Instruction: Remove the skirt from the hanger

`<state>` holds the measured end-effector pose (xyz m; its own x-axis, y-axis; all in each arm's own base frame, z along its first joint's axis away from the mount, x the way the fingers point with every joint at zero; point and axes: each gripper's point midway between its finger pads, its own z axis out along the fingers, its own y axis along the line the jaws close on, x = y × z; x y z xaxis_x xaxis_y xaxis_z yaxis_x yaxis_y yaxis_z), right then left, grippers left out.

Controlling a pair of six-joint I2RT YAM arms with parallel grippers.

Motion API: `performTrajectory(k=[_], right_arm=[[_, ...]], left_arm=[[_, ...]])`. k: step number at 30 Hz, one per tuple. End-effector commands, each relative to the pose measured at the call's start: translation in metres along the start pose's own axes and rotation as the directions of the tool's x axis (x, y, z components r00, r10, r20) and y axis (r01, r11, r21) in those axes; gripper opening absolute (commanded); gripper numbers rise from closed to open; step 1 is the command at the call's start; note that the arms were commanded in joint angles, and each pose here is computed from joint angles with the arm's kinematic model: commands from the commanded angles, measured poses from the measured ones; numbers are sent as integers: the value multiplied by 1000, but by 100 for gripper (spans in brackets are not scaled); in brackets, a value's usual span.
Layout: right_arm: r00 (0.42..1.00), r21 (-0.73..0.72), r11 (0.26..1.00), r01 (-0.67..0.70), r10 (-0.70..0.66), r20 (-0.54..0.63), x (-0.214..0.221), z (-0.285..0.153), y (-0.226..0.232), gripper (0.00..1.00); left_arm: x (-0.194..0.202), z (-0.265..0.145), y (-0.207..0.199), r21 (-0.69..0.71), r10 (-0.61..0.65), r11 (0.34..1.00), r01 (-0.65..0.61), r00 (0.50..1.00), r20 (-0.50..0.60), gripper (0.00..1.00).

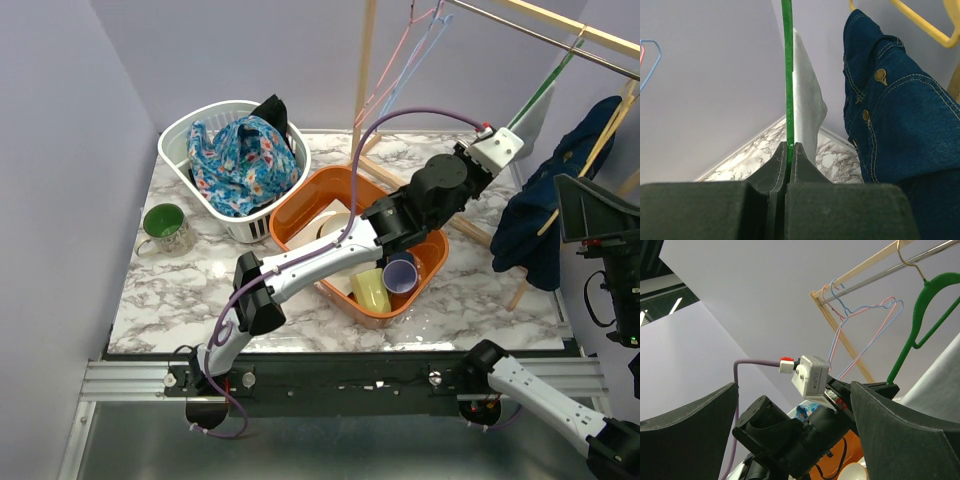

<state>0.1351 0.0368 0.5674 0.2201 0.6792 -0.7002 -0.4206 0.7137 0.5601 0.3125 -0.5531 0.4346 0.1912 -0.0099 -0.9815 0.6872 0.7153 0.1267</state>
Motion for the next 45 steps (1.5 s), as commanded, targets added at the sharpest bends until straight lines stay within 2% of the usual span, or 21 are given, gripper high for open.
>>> performTrajectory(k=[1, 19, 34, 40, 42, 44, 45], right_arm=[[1000, 2, 1000, 11, -11, -16, 5, 3, 0, 99], [1000, -1, 1000, 5, -5, -6, 4, 7, 2, 99], [999, 21, 999, 42, -42, -16, 10, 15, -1, 98], [989, 5, 991, 137, -137, -52, 19, 31, 3, 91], [982, 5, 985, 175, -174, -78, 27, 40, 3, 85], [979, 3, 981, 192, -191, -77, 26, 45, 6, 79], [972, 5, 976, 219, -218, -90, 32, 52, 5, 78]], left_arm=[[-43, -7, 14, -38, -55, 998, 59, 992, 115, 0], [-104, -30, 39, -50, -99, 992, 113, 969, 228, 0], [-112, -52, 52, -62, -75, 994, 91, 971, 225, 0], [-113, -71, 58, -48, -42, 997, 52, 981, 191, 0], [-101, -75, 57, -42, -29, 998, 36, 987, 158, 0], [-107, -87, 62, -37, -31, 999, 37, 986, 165, 0], [-95, -89, 60, -31, -21, 999, 25, 990, 139, 0]])
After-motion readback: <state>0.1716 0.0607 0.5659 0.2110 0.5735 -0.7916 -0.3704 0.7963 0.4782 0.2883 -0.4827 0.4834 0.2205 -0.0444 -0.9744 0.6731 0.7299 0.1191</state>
